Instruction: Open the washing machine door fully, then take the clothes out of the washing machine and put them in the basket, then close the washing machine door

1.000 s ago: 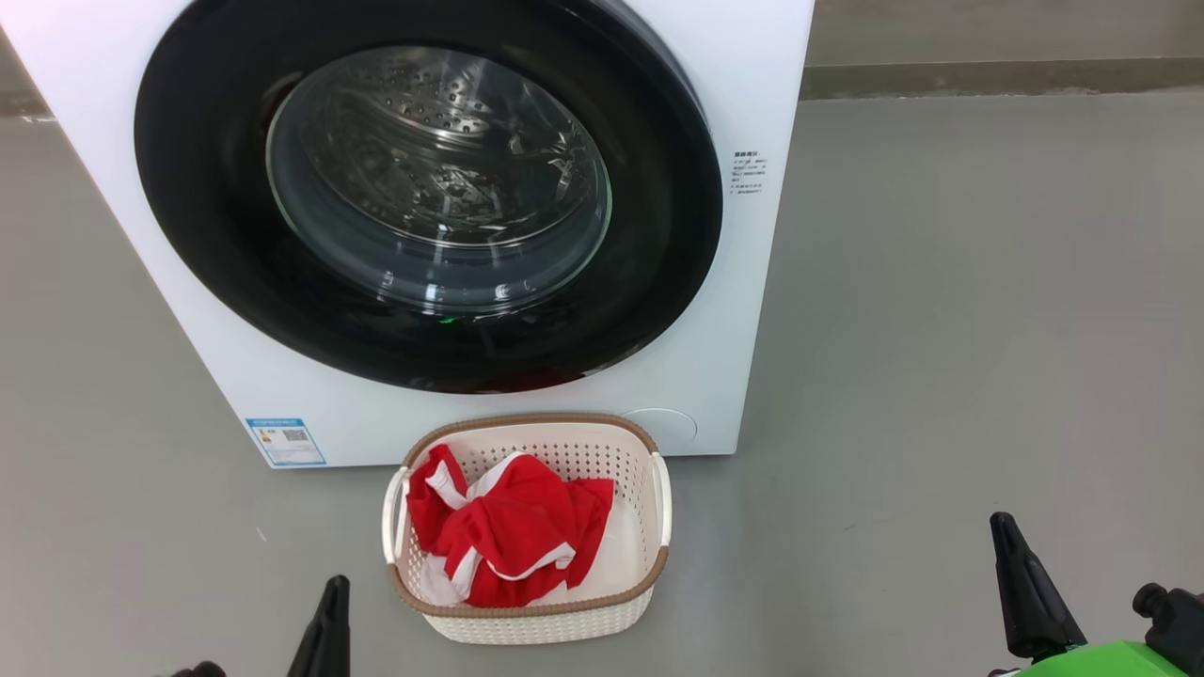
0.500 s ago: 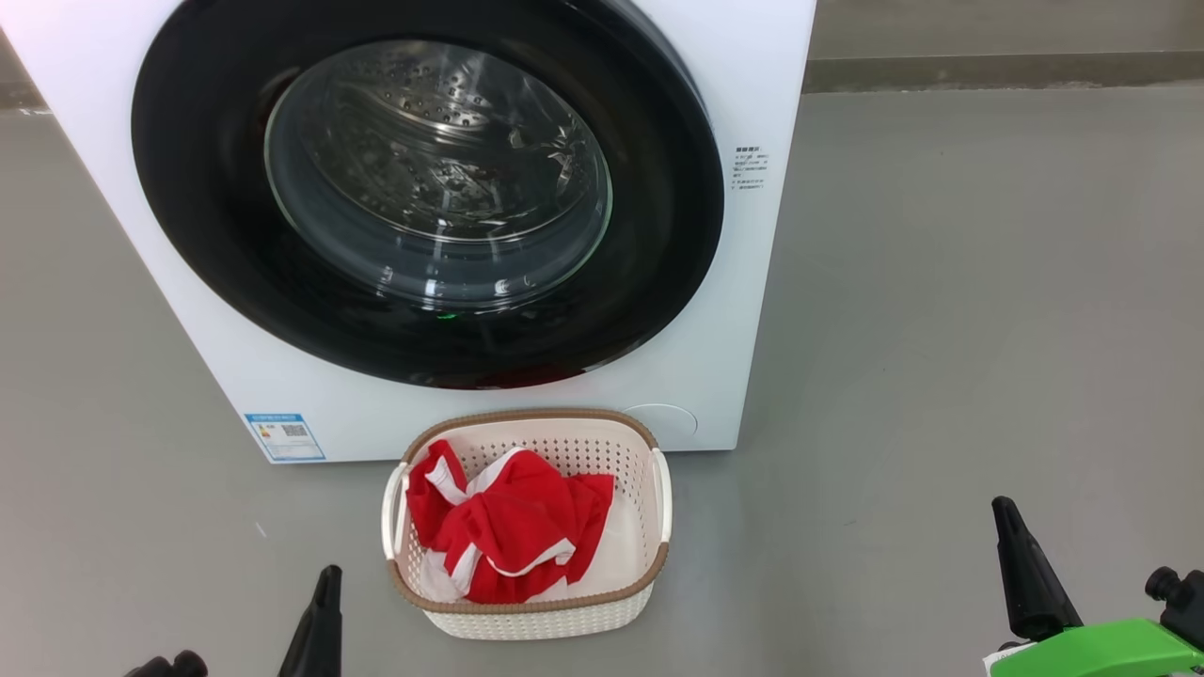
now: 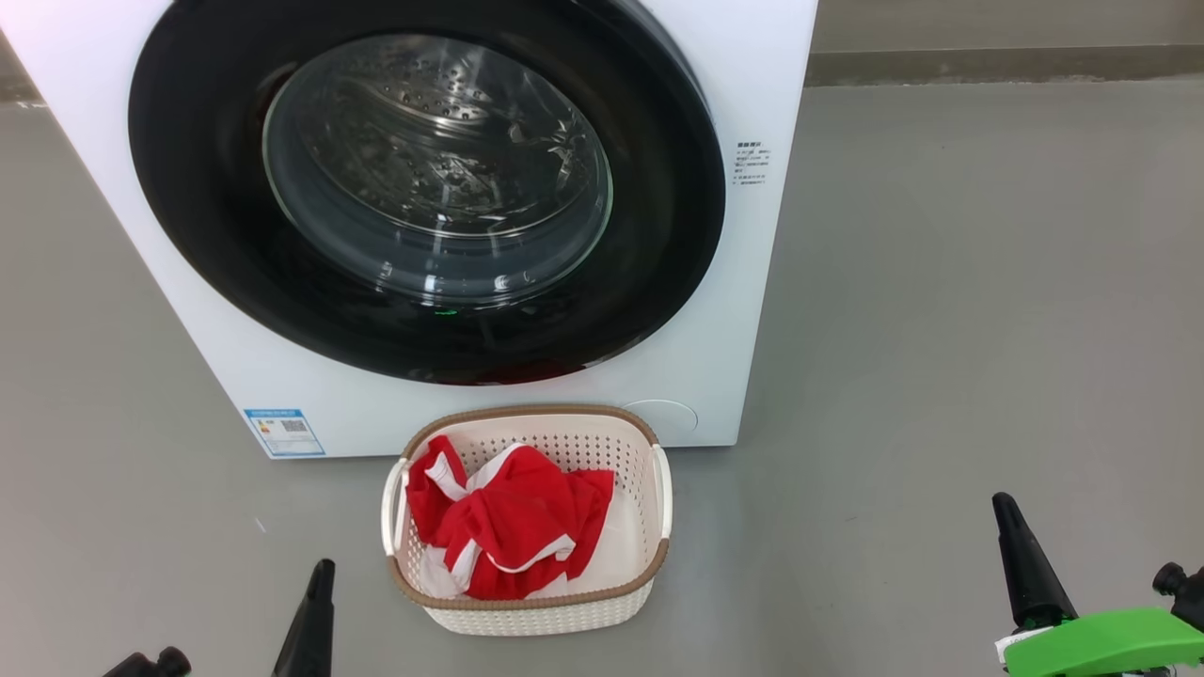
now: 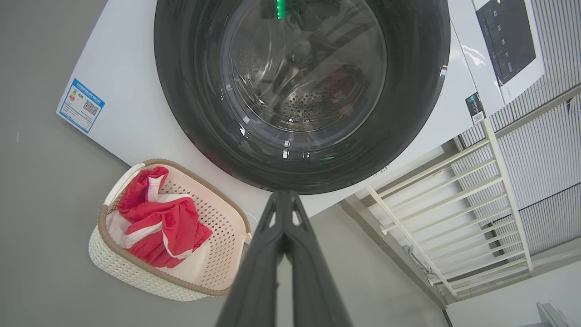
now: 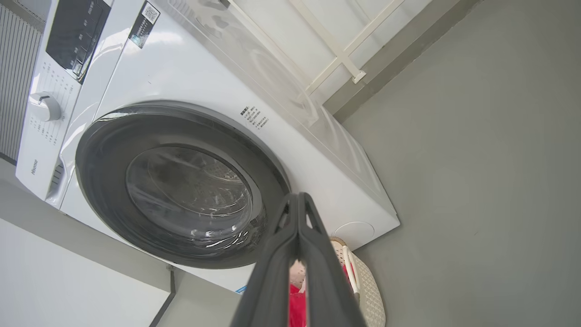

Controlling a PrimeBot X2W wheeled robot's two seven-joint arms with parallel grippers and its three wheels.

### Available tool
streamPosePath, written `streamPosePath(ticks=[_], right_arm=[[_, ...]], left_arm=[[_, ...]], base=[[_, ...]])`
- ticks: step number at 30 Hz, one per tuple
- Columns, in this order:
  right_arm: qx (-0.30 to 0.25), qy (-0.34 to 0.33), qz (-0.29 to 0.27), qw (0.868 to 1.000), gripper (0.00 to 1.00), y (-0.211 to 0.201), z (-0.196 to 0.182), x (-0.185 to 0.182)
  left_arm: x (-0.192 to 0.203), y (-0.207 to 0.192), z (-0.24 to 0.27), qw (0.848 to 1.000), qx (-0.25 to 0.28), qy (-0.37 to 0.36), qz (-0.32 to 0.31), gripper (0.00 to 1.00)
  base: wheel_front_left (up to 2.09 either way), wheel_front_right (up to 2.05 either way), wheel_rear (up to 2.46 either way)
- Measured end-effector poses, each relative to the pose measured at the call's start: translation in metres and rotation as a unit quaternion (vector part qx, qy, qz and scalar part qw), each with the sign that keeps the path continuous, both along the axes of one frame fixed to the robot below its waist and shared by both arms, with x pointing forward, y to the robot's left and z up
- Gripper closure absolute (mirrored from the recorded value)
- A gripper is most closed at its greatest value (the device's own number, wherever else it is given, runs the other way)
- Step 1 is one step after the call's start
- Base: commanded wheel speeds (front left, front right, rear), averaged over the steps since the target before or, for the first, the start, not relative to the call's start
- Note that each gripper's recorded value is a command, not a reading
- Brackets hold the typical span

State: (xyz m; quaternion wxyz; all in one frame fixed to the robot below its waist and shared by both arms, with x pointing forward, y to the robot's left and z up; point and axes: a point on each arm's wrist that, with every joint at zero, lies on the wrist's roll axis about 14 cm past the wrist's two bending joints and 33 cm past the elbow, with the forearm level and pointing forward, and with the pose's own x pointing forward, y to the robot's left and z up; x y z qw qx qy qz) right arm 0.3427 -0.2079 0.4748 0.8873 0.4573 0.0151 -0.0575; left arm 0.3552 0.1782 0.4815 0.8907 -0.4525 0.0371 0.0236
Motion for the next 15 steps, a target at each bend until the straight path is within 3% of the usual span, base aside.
streamPosePath(ticks=[15], right_arm=[[0.085, -0.002, -0.002, 0.996, 1.00, -0.0002, 0.0012, 0.0099]], left_arm=[[0.0038, 0.0017, -0.0055, 0.996, -0.087, 0.012, 0.003, 1.00]], base=[[0.00, 0.00, 0.00]])
